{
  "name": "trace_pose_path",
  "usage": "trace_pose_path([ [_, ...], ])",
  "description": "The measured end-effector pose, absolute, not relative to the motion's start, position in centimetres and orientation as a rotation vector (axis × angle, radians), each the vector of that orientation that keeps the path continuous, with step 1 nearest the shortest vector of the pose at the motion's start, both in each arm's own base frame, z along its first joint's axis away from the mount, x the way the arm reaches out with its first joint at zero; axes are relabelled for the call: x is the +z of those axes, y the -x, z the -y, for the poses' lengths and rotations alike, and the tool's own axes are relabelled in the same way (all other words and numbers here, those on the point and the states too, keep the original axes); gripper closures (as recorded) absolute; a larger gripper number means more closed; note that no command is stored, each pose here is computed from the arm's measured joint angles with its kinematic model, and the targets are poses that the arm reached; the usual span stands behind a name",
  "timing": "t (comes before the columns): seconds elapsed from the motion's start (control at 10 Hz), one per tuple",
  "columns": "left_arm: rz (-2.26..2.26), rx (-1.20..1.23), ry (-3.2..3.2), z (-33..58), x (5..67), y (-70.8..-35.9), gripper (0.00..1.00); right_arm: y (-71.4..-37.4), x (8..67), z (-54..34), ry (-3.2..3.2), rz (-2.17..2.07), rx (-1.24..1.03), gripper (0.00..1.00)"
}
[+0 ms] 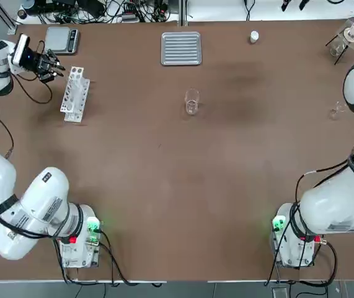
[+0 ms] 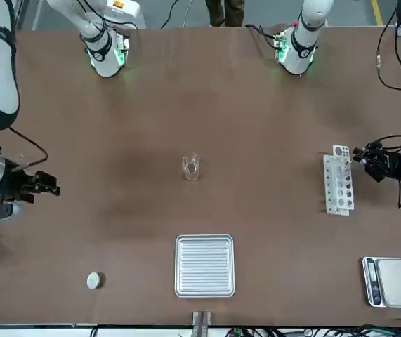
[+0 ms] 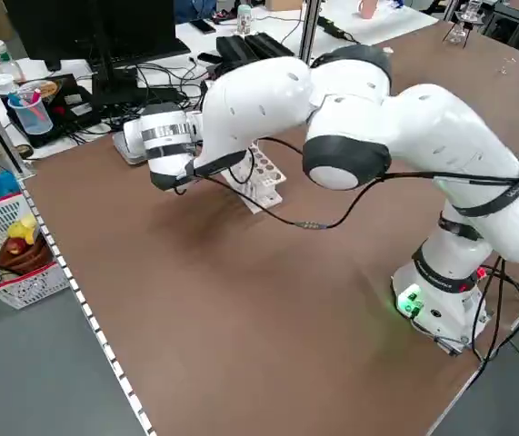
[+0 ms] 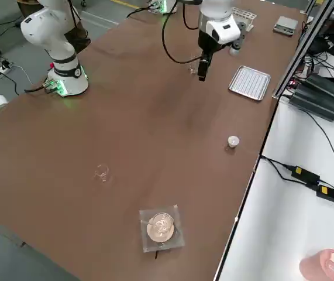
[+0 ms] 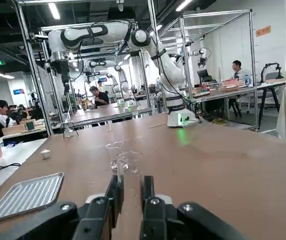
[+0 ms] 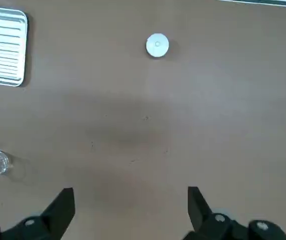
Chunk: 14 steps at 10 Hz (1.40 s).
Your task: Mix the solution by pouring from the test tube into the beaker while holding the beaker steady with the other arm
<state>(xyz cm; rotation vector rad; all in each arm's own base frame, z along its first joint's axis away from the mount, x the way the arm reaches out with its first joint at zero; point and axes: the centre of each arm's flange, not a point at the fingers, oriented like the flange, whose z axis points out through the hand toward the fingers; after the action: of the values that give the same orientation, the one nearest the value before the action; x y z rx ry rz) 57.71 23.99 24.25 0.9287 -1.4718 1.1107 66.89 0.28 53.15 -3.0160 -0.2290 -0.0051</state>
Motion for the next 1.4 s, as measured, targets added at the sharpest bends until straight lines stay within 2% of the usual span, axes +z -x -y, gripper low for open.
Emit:
trace_pose_path([
  [0.4, 1.421, 1.098, -0.955, -23.9, 23.0, -57.8, 0.78, -64.0, 60.4, 2.1, 3.091, 0.078, 0.053, 0.00],
  [0.7, 1.387, 1.091, -0.973, -24.0, 21.8, -57.7, 0.78, -59.3, 64.5, 3.4, 3.115, 0.034, 0.027, 0.00],
  [1.0, 1.372, 1.090, -0.988, -24.3, 21.5, -57.7, 0.78, -57.6, 62.4, 5.3, 3.140, -0.013, -0.004, 0.00],
  [1.4, 1.340, 1.063, -1.007, -23.7, 20.5, -58.1, 0.78, -58.3, 60.6, 5.1, 3.144, -0.006, -0.044, 0.00],
])
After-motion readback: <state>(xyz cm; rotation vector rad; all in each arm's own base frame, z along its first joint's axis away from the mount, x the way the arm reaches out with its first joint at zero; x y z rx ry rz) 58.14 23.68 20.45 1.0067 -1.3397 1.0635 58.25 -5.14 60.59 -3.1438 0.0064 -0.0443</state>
